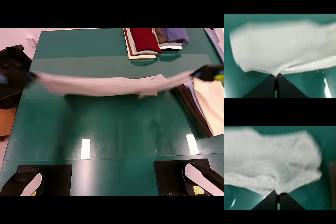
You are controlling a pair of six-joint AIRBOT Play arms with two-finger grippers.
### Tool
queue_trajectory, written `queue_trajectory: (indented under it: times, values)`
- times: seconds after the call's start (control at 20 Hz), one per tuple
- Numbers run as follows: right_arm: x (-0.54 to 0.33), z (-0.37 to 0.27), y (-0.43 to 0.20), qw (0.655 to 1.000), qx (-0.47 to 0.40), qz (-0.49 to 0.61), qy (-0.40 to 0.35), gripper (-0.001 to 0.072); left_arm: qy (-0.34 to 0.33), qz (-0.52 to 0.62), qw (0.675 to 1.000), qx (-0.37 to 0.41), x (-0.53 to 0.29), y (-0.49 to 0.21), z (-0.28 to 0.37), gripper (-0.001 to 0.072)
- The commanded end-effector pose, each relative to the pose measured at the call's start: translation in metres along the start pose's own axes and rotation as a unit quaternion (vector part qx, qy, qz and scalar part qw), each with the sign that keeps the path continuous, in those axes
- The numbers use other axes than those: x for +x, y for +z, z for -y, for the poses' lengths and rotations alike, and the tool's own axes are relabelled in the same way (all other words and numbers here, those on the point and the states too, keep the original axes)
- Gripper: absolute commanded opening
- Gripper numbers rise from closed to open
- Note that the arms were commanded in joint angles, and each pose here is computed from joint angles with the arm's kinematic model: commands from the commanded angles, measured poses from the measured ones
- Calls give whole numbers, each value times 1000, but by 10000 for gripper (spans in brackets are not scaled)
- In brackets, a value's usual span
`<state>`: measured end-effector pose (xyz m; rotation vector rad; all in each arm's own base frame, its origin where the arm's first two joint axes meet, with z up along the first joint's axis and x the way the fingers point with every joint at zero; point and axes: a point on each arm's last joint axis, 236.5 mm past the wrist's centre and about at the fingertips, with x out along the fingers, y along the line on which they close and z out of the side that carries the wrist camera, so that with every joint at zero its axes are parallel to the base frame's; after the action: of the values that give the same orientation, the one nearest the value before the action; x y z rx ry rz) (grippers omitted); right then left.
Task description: Fold the shirts.
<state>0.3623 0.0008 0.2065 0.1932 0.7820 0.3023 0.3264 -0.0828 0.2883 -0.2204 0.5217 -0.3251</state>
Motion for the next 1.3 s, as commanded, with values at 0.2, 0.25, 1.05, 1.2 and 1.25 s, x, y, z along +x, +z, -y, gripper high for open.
queue_trajectory:
  times: [0.2, 0.25, 1.05, 1.2, 1.25]
  values:
    - [-215, -110, 110, 935, -149, 311, -78, 11, -25, 333, 934, 126, -243, 155, 108, 20]
    - [-230, -121, 113, 929, -159, 326, -79, 11, -27, 354, 925, 133, -263, 159, 116, 20]
    - [22, -18, 43, 999, 7, -43, 5, 10, 101, -167, 980, -30, 90, -47, -84, 21]
    - [120, 4, -22, 984, 26, -176, 6, 10, 82, -266, 959, -54, 162, -117, -109, 21]
    - [148, 7, -36, 979, 34, -199, 12, 10, 75, -278, 956, -60, 181, -130, -115, 21]
